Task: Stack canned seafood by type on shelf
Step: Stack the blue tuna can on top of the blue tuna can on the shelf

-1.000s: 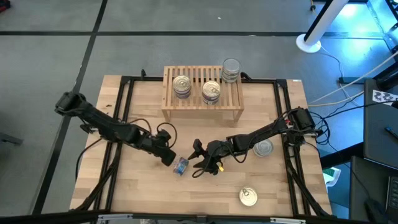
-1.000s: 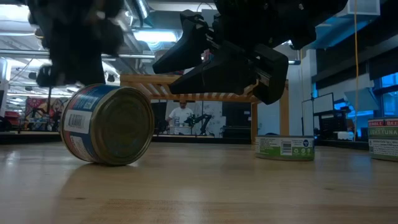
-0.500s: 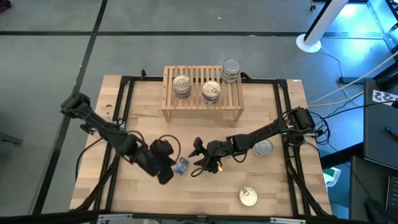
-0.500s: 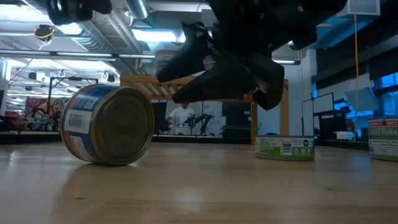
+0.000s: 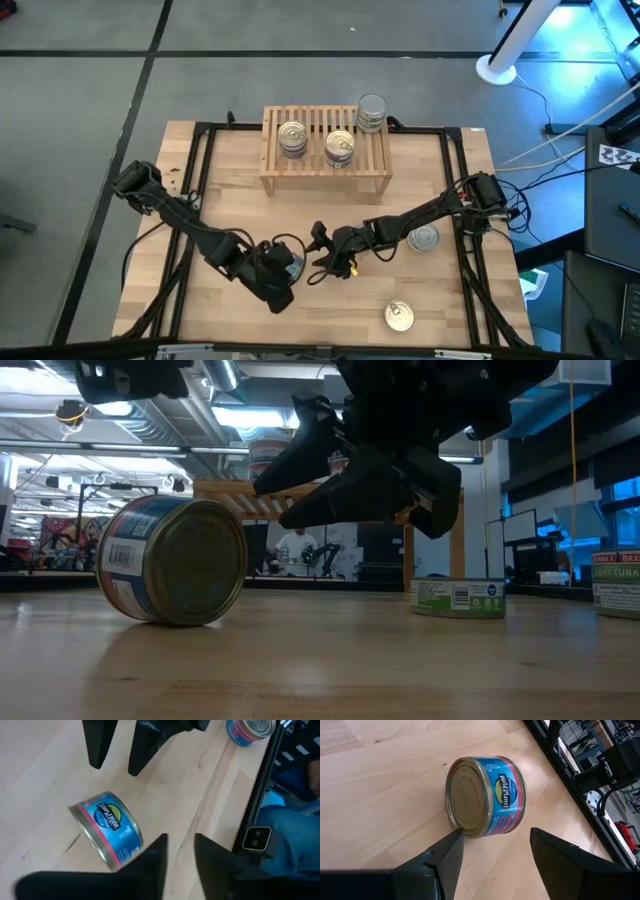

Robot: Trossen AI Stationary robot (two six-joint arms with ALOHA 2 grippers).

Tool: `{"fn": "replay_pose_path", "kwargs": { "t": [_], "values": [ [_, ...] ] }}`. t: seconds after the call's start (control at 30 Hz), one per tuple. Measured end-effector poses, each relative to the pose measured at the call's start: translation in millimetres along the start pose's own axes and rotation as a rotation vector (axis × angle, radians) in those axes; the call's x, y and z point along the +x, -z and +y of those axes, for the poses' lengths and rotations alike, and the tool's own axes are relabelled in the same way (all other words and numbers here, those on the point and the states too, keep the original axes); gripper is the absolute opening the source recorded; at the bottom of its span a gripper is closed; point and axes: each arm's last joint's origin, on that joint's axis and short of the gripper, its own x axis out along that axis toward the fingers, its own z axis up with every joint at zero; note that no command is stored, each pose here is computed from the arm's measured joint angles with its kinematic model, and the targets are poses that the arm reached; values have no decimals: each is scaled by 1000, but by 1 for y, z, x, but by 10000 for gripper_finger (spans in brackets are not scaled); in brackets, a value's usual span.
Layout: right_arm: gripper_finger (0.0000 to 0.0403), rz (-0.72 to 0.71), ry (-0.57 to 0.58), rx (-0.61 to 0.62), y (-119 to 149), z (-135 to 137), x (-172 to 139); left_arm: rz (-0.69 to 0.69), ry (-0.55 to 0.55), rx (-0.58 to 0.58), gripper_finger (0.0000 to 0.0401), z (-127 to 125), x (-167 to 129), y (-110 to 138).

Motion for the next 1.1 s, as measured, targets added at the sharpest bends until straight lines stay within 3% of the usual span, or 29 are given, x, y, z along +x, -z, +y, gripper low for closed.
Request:
{"fn": "replay_pose_path", "kwargs": {
  "t": [0.23, 0.4, 0.87, 1.1],
  "values": [
    [230, 0, 0, 0, 0, 0, 0, 104, 32, -56, 212, 2, 2, -1],
    [230, 0, 0, 0, 0, 0, 0, 179, -32, -117, 258, 11, 2, 0],
    [230, 0, 0, 0, 0, 0, 0, 164, -109, -155, 264, 20, 5, -1],
    [230, 0, 0, 0, 0, 0, 0, 159, -166, -174, 264, 23, 23, 2]
  ]
}}
